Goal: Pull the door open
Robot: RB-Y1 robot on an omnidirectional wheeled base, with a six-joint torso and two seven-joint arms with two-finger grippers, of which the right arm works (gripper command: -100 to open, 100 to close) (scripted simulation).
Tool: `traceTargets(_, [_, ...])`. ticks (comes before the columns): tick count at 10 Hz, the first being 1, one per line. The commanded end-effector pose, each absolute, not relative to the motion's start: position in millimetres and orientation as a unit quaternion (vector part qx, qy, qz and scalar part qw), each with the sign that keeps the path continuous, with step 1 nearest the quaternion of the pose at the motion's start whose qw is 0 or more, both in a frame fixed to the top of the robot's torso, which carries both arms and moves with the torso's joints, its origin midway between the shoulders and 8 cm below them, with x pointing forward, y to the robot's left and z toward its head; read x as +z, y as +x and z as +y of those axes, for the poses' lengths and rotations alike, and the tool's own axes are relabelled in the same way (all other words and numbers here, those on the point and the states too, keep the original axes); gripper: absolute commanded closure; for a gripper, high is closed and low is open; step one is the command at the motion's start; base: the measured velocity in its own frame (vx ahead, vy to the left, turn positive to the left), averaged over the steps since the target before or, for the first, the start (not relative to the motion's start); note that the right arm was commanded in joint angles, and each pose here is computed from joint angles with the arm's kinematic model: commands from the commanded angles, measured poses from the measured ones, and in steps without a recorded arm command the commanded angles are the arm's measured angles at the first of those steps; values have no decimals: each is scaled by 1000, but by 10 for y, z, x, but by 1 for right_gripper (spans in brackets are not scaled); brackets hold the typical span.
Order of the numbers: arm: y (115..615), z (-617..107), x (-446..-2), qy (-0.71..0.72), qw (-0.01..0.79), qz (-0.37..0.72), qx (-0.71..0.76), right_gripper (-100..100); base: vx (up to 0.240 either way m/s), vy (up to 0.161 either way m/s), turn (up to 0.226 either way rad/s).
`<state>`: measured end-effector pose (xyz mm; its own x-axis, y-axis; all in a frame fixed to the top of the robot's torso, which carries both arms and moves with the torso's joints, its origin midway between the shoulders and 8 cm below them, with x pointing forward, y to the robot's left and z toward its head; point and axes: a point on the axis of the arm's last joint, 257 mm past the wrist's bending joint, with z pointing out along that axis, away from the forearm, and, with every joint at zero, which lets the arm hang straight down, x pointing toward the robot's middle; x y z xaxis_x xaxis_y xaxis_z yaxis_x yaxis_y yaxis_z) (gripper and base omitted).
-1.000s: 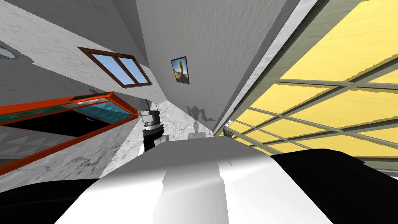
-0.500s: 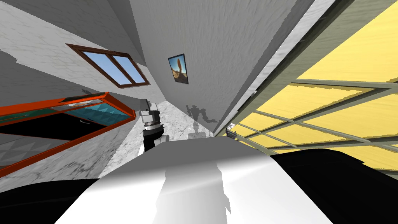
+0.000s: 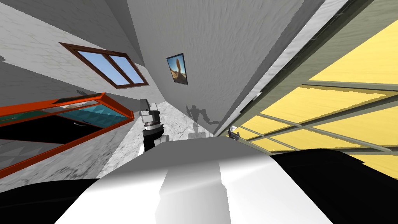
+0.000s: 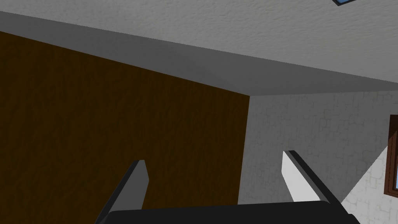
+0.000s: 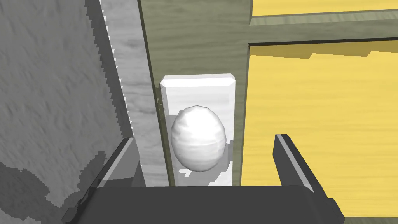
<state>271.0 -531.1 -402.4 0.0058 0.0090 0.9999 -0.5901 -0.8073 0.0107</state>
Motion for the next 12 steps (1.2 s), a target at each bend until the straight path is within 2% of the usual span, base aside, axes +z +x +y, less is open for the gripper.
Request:
traceTargets(1, [2660, -5381, -4017, 673, 222, -216, 672, -100, 107, -1, -10])
traceTargets(3, [2653, -5409, -4023, 674, 223, -215, 671, -100, 94, 1, -9])
traceTargets(4, [2653, -5409, -4023, 674, 223, -215, 671, 100, -9, 0, 4])
traceTargets(9, [2653, -5409, -4023, 674, 223, -215, 671, 100, -9, 0, 3])
traceTargets(12, [2706, -5281, -4014, 679, 204, -197, 677, 100, -172, 8, 59])
